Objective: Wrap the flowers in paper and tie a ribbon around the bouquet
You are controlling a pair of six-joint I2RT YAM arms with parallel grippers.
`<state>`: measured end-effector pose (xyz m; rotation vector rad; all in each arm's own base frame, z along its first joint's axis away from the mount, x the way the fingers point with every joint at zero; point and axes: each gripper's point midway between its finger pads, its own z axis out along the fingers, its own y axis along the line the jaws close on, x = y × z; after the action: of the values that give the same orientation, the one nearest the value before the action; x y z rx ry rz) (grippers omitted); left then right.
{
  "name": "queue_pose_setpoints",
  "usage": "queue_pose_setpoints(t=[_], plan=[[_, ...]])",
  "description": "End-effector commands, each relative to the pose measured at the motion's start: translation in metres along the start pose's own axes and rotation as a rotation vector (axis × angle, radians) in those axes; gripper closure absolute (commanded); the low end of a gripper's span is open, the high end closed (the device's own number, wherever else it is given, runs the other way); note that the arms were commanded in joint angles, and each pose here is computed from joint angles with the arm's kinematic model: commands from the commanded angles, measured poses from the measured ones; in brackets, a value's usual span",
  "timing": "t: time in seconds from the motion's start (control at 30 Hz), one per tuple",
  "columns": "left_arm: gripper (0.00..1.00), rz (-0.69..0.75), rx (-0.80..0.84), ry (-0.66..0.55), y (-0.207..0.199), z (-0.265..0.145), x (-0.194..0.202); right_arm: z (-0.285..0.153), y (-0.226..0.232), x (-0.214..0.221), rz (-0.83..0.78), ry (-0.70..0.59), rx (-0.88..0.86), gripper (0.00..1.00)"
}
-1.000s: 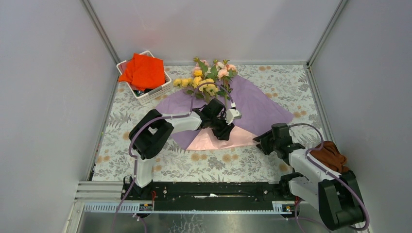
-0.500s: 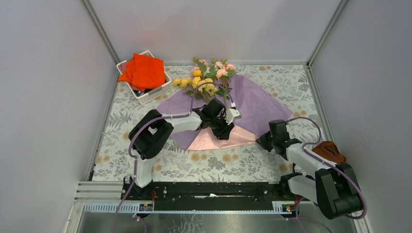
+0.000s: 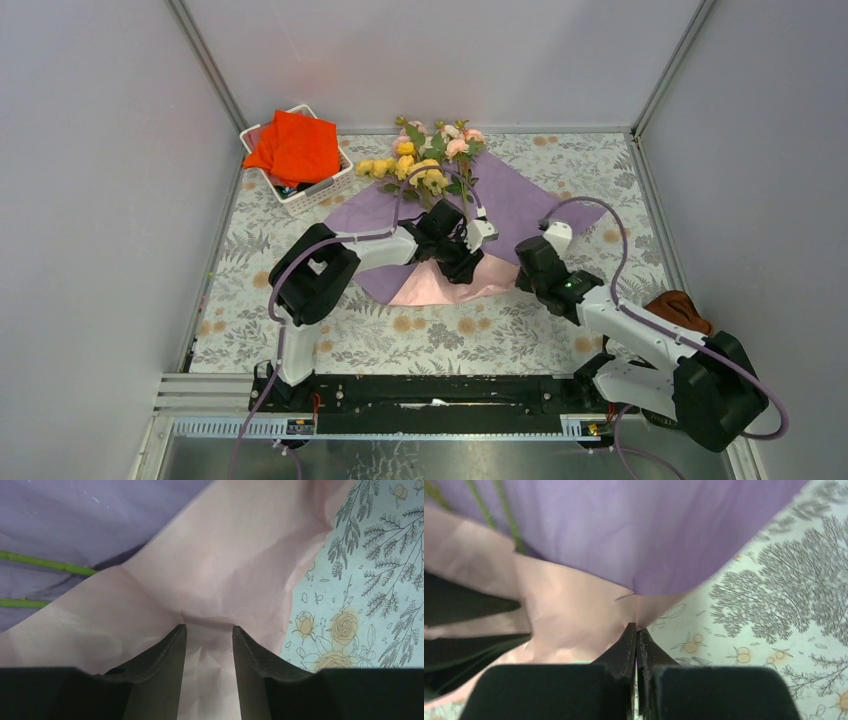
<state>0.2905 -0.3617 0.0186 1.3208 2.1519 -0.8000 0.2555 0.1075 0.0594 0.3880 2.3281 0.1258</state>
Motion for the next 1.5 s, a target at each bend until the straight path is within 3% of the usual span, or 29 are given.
queue_pose_setpoints(t=[0.0, 0.13, 0.2, 0.43, 0.57, 0.63, 0.73, 0.87, 1.03, 1.2, 1.33, 1.47], plan=[[0.53, -0.074, -0.042, 0.162, 0.014, 0.012, 0.056, -0.018, 0.037, -0.022, -0.279, -0.149, -0.038, 1.00], [0.53, -0.085, -0.037, 0.163, 0.013, 0.013, 0.057, -0.020, 0.059, -0.004, -0.392, -0.150, -0.111, 0.95], [0.53, -0.094, -0.033, 0.166, 0.013, 0.013, 0.060, -0.017, 0.058, 0.008, -0.373, -0.130, -0.126, 0.80], [0.53, -0.106, -0.015, 0.169, 0.011, 0.016, 0.061, -0.015, 0.020, 0.035, -0.051, -0.069, -0.008, 0.28], [0.53, -0.109, -0.003, 0.167, 0.008, 0.016, 0.063, -0.003, 0.008, 0.049, 0.114, -0.005, -0.017, 0.12], [0.53, -0.107, -0.001, 0.165, 0.007, 0.016, 0.063, 0.007, 0.002, 0.047, 0.190, 0.004, -0.027, 0.09], [0.53, -0.110, 0.001, 0.167, 0.007, 0.016, 0.064, 0.019, -0.003, 0.028, 0.216, -0.072, -0.026, 0.11], [0.53, -0.109, 0.001, 0.167, 0.007, 0.017, 0.063, 0.028, 0.002, 0.011, 0.122, -0.150, -0.048, 0.21], [0.53, -0.103, -0.010, 0.163, 0.009, 0.015, 0.061, 0.026, 0.018, -0.002, 0.011, -0.163, -0.092, 0.62], [0.53, -0.104, -0.018, 0.152, 0.012, 0.012, 0.055, 0.010, 0.023, -0.017, -0.165, -0.237, -0.012, 0.85], [0.53, -0.086, -0.011, 0.133, 0.013, 0.008, 0.046, -0.002, 0.044, -0.015, -0.387, -0.270, 0.028, 0.92], [0.50, -0.081, 0.019, 0.106, 0.011, -0.005, 0.029, -0.002, 0.049, -0.009, -0.472, -0.252, 0.063, 0.94]])
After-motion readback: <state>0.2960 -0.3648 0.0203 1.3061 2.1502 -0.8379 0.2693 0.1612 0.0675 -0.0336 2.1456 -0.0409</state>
